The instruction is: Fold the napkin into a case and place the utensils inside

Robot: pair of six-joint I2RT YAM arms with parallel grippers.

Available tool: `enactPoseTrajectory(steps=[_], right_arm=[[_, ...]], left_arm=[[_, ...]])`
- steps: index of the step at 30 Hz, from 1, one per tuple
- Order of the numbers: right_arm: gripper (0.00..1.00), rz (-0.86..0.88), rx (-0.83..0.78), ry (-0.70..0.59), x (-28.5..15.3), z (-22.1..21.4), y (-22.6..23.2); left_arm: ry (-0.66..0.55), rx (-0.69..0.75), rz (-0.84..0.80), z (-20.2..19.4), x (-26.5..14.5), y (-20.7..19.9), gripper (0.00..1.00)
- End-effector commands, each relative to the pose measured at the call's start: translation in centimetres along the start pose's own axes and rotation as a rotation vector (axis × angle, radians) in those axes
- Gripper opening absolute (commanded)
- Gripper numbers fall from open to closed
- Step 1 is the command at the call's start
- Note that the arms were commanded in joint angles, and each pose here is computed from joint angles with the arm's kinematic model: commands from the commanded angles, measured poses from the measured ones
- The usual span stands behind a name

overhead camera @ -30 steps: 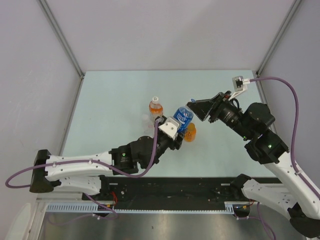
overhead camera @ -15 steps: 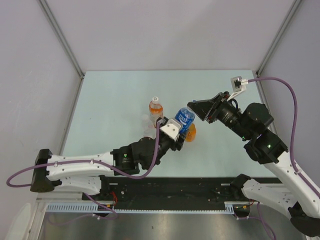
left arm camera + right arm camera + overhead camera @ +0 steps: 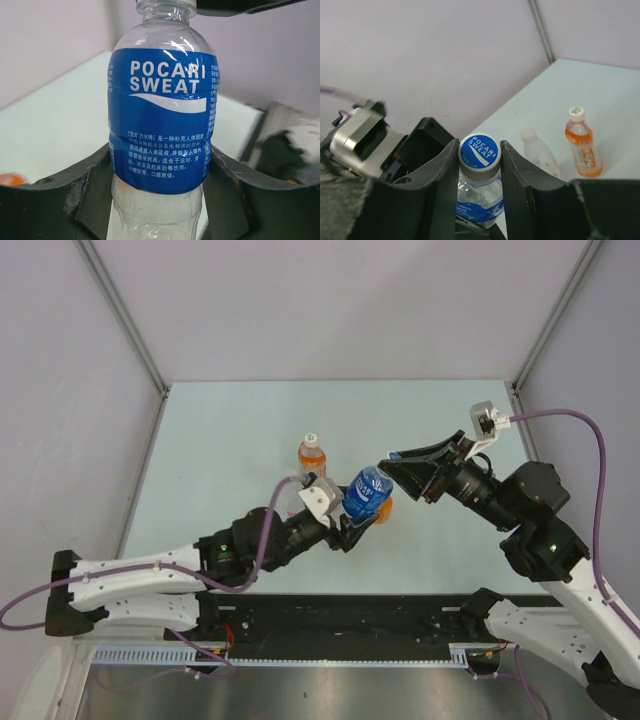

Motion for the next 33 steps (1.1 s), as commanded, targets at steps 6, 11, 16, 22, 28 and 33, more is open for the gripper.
enactPoseTrajectory(steps=[6, 11, 16, 22, 28, 33], right_arm=[[0.00, 0.494, -0.298, 0.069, -3.8, -0.6, 7.8], [0.00, 0.595, -0.323, 0.101, -4.9, -1.3, 9.2], [0.00, 0.748, -0.359, 0.167, -6.9, -2.4, 11.0], [0.00, 0.860, -0.404, 0.192, -9.3, -2.9, 12.4], [0.00, 0.993, -0.432, 0.236, -11.8, -3.3, 13.9], [0.00, 1.043, -0.442, 0.281, -12.5, -3.9, 14.0]], left_arm=[[-0.171, -0.355, -0.714, 8.1, -6.4, -4.6, 0.00], [-0.156, -0.410, -0.926, 9.4, -7.5, -5.7, 0.00], [-0.147, -0.442, -1.172, 10.3, -9.5, -7.1, 0.00], [-0.181, -0.469, -1.305, 11.6, -10.2, -7.5, 0.00], [-0.184, -0.511, -1.358, 11.7, -8.9, -7.8, 0.00], [-0.156, -0.539, -1.383, 11.0, -8.0, -7.9, 0.00]])
Point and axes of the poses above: each gripper's point midway between its finger pads, its own x axis out along the fingers, its own y axis along the line the jaws close on, z = x × y, the point moved 1 cm from there along -x, back along the fingers, and after that the axes turned 7 degrees about x, right-handed, at the moved point
